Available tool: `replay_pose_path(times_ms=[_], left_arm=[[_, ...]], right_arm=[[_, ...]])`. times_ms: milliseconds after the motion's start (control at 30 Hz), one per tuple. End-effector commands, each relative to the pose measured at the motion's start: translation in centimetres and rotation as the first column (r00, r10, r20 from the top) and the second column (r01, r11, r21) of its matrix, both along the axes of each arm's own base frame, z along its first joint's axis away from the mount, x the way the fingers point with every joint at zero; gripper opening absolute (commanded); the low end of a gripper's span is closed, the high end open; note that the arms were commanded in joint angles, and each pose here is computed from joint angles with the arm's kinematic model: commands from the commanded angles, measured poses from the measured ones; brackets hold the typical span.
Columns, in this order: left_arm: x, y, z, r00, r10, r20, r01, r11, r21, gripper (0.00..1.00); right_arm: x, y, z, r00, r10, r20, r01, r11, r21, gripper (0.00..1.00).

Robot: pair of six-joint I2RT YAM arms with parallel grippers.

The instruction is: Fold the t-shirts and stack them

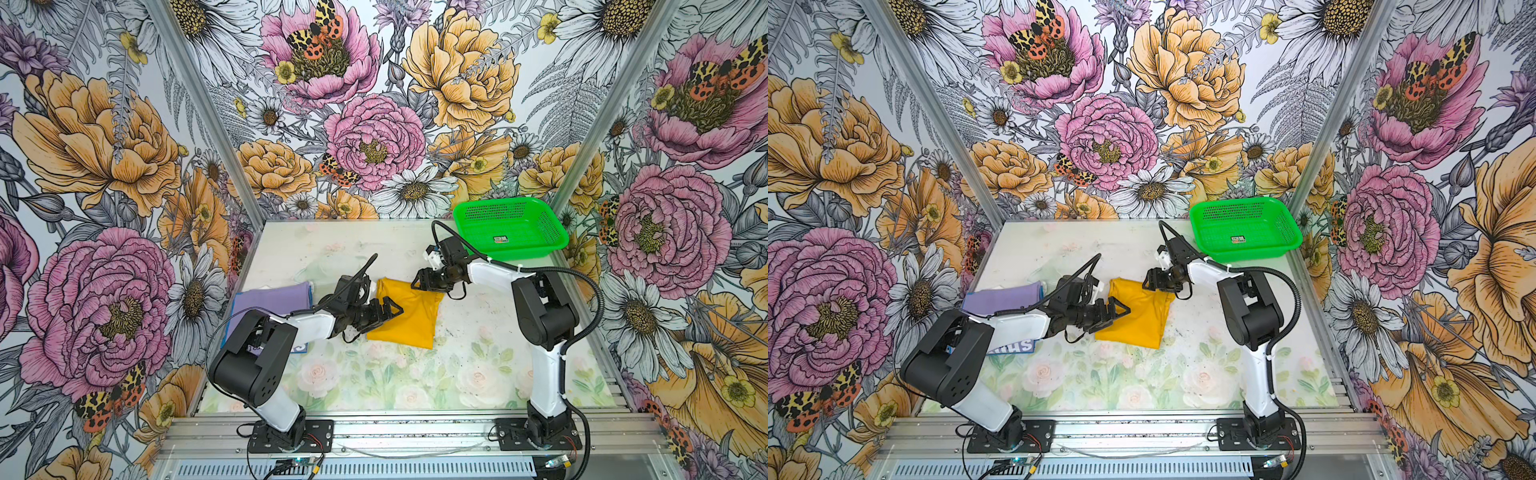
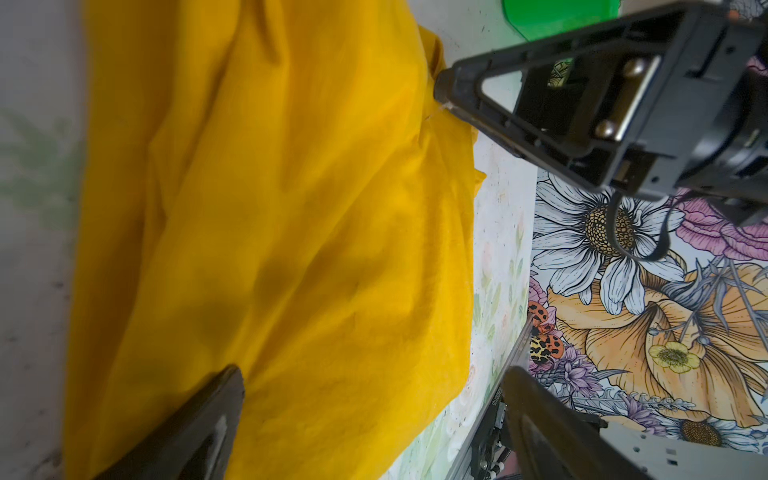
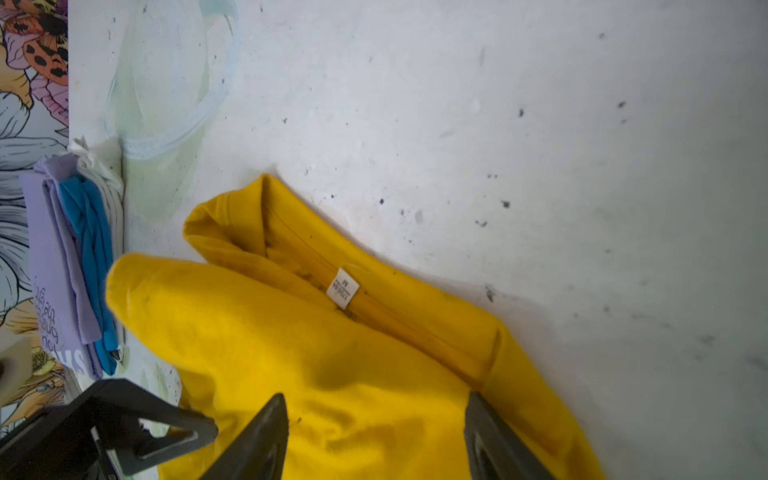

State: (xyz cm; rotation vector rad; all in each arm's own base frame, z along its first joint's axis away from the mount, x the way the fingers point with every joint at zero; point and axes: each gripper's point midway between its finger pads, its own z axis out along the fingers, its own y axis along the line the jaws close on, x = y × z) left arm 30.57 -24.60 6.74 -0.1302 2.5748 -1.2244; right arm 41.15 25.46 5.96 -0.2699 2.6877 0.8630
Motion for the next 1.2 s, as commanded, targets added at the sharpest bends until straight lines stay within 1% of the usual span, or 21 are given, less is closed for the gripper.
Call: replay_pose_path(times_ms=[0, 33, 100, 200, 367, 400, 433, 500, 633, 733, 833, 933, 1033, 1067, 1167], left_arm=[[2.4, -0.4, 3.8, 0.997, -0.006, 0.072, 0.009, 0.999, -0.037, 0.99], [3.3, -0.7, 5.1, 0.995, -0.022, 0.096, 0.026, 0.999, -0.046, 0.99], [4.7, -1.5, 6.9, 0.991, -0.045, 0.127, 0.055, 0.996, -0.076, 0.99], [6.7, -2.8, 8.4, 0.986, -0.066, 0.15, 0.084, 0.99, -0.117, 0.99], [9.4, -4.0, 8.6, 0.984, -0.078, 0.161, 0.101, 0.985, -0.139, 0.99], [9.9, -4.1, 7.0, 0.989, -0.077, 0.128, 0.095, 0.985, -0.143, 0.99], [10.3, -4.3, 6.6, 0.99, -0.074, 0.124, 0.093, 0.984, -0.154, 0.99], [11.0, -4.2, 5.7, 0.991, -0.066, 0.113, 0.083, 0.984, -0.156, 0.99], [12.8, -3.2, 2.6, 0.996, -0.031, 0.089, 0.044, 0.988, -0.145, 0.99], [15.0, -2.2, 1.0, 0.994, -0.002, 0.108, 0.015, 0.993, -0.12, 0.99], [17.0, -2.0, 0.2, 0.993, 0.002, 0.121, 0.012, 0.993, -0.115, 0.99], [18.2, -2.0, -0.1, 0.992, -0.005, 0.127, 0.017, 0.995, -0.095, 0.99], [18.5, -1.8, 1.6, 0.988, -0.006, 0.157, 0.02, 0.996, -0.088, 0.99], [18.4, -1.4, 2.3, 0.985, -0.009, 0.172, 0.021, 0.997, -0.069, 0.99], [17.2, 0.1, 3.9, 0.98, -0.022, 0.197, 0.015, 0.999, 0.035, 0.99]], right_arm=[[-2.2, -0.2, 5.0, 0.989, 0.065, 0.13, -0.067, 0.998, 0.011, 0.88], [-3.6, -0.3, 5.5, 0.988, 0.076, 0.132, -0.078, 0.997, 0.016, 0.91], [-6.1, 0.1, 6.0, 0.985, 0.108, 0.134, -0.112, 0.993, 0.024, 0.91], [-9.8, 1.2, 6.3, 0.977, 0.162, 0.138, -0.168, 0.985, 0.034, 0.92], [-14.4, 3.7, 6.0, 0.955, 0.251, 0.161, -0.268, 0.959, 0.096, 0.91], [-15.0, 4.1, 5.5, 0.953, 0.26, 0.154, -0.277, 0.955, 0.106, 0.91], [-15.5, 4.6, 5.1, 0.951, 0.271, 0.148, -0.289, 0.95, 0.12, 0.91], [-16.2, 5.0, 3.7, 0.953, 0.277, 0.126, -0.292, 0.948, 0.129, 0.91], [-17.6, 4.7, -0.5, 0.961, 0.276, 0.016, -0.276, 0.957, 0.094, 0.9], [-19.0, 3.6, -2.7, 0.962, 0.269, -0.051, -0.266, 0.962, 0.063, 0.9], [-20.3, 2.5, -4.2, 0.961, 0.255, -0.107, -0.253, 0.967, 0.037, 0.9], [-21.1, 1.7, -4.8, 0.96, 0.245, -0.139, -0.245, 0.969, 0.013, 0.9], [-20.6, 1.6, -3.6, 0.966, 0.233, -0.111, -0.232, 0.972, 0.02, 0.9], [-20.1, 1.5, -2.9, 0.97, 0.221, -0.097, -0.219, 0.975, 0.029, 0.9], [-18.3, 0.6, -0.8, 0.985, 0.159, -0.067, -0.156, 0.986, 0.052, 0.91]])
